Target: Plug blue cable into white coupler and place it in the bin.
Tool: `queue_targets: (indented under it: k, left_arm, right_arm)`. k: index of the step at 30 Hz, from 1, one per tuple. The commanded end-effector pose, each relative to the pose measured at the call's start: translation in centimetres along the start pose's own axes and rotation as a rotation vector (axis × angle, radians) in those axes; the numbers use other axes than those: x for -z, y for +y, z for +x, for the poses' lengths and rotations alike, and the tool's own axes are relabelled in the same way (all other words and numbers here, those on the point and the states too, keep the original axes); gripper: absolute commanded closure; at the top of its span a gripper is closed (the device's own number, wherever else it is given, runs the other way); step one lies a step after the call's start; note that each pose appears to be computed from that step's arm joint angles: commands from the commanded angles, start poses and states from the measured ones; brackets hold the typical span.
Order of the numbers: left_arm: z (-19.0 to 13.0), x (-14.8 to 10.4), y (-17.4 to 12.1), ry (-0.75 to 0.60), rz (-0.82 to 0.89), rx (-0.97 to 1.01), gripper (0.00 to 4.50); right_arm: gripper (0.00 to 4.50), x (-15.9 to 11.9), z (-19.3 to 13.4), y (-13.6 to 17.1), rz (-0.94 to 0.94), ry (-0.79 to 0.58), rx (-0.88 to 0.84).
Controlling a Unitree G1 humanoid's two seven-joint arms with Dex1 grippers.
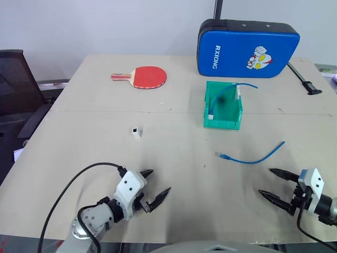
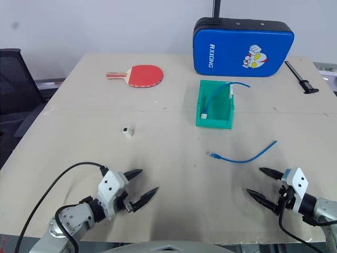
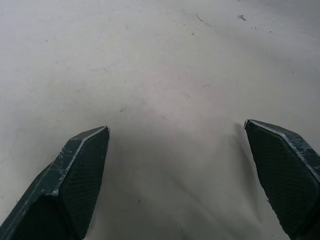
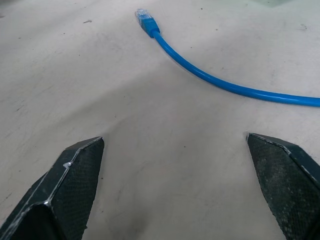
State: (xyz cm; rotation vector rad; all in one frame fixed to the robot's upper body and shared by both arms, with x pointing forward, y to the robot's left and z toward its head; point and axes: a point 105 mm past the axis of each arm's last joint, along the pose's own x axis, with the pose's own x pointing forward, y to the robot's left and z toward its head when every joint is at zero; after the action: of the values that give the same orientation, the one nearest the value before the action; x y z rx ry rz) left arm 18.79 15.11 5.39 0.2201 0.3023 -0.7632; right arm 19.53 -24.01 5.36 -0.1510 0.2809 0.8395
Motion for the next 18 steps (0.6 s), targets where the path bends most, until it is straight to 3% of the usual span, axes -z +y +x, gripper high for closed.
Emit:
queue_targets:
  k: [1, 6, 10, 18]
  left_arm:
    - [0.1, -1.2, -0.2, -0.027, 0.023, 0.015, 0.07]
    - [-0.3, -4.5, 0.6, -0.104, 0.019, 0.116, 0.07]
    - [-1.2, -6.5, -1.2, -0.101, 0.091, 0.336, 0.07]
    - [-2.7, -7.4, -2.1, -0.034, 0.217, 0.555, 0.07]
  right_arm:
    - [0.00, -1.3, 0.3, -0.1, -0.046, -0.027, -0.010]
    - [0.00, -4.1, 3.2, 0.8, -0.107, -0.083, -0.083]
    - [0.00, -5.8, 6.2, 0.7, -0.147, -0.071, -0.139]
    - [0.00, -6.5, 10.1, 0.8, -0.177, 0.051, -0.320]
